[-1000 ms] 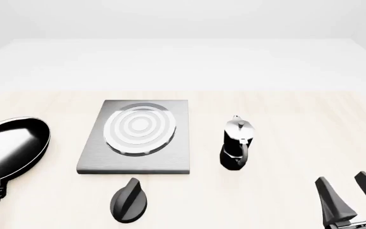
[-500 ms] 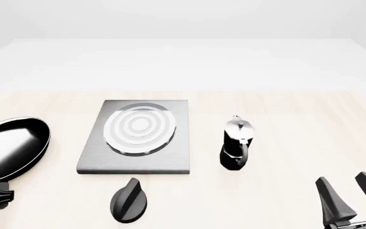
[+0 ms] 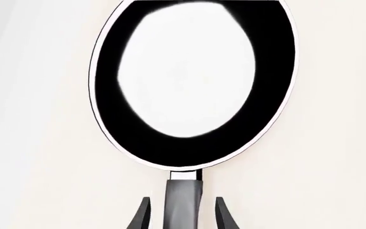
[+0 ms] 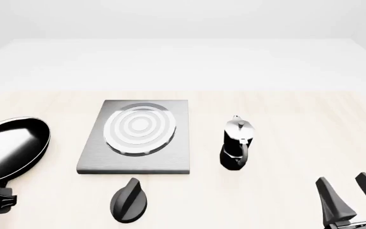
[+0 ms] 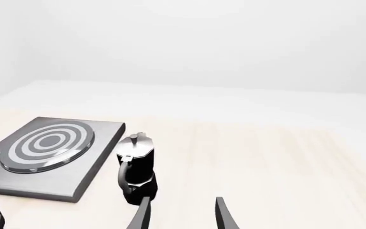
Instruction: Turn on the stove and put the frying pan on it.
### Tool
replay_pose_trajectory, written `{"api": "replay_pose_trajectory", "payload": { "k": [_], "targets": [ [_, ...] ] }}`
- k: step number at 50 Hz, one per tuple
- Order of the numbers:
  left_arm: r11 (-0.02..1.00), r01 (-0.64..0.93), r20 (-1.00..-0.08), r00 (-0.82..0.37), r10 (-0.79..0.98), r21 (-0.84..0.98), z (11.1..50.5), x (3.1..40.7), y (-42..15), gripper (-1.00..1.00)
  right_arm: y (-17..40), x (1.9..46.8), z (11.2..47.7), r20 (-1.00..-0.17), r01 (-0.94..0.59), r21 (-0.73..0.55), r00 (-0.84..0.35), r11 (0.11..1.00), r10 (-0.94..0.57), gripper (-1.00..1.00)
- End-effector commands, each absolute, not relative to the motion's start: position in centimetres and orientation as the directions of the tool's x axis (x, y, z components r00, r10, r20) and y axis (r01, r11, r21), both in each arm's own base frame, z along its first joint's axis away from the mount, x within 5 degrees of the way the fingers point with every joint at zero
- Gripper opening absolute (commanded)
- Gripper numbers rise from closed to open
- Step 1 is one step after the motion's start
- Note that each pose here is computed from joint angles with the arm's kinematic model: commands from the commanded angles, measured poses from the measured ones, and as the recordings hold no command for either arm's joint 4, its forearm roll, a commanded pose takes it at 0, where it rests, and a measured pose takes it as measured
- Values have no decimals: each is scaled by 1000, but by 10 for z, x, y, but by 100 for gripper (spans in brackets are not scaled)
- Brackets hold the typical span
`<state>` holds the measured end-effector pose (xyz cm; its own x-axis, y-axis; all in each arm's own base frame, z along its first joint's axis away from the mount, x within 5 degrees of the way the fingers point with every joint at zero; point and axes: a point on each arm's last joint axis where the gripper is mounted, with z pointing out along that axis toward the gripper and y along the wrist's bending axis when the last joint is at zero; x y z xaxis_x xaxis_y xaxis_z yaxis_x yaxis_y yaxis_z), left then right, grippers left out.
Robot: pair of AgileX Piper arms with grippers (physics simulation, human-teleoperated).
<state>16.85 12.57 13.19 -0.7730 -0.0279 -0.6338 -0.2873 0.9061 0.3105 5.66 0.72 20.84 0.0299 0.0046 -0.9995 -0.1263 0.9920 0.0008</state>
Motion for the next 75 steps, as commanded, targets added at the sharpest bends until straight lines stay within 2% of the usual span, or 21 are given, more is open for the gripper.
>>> {"api": "replay_pose_trajectory", "payload": {
  "k": [1, 11, 12, 28, 46, 55, 69, 75],
  "targets": [
    [906, -285, -618, -785, -34, 312, 117, 172, 132, 100, 7, 57, 208, -1000, -124, -2, 29, 992, 2, 100],
    [905, -289, -622, -782, -35, 312, 115, 173, 133, 100, 7, 57, 208, -1000, -118, -4, 25, 993, -1, 100],
    [904, -283, -625, -780, -23, 320, 117, 172, 132, -100, 7, 57, 208, -1000, -120, -4, 25, 993, -1, 100],
    [910, -275, -655, -756, -4, 311, 136, 167, 117, -100, 7, 57, 208, -1000, -120, -6, 27, 993, -3, 100],
    [921, -256, -737, -675, 47, 294, 200, 157, 88, -100, 7, 57, 209, -999, -121, -2, 32, 993, 2, 100],
    [940, -195, -753, -652, 89, 280, 222, 154, 69, -100, 7, 56, 209, -999, -121, 2, 32, 993, 5, 100],
    [951, -11, -742, -628, 234, 310, 250, 165, 43, -100, 7, 56, 211, -999, -120, 3, 40, 993, 8, 100],
    [955, 20, -752, -612, 245, 295, 260, 174, 36, -100, 7, 56, 211, -999, -117, 8, 41, 993, 13, 100]
  ]
}}
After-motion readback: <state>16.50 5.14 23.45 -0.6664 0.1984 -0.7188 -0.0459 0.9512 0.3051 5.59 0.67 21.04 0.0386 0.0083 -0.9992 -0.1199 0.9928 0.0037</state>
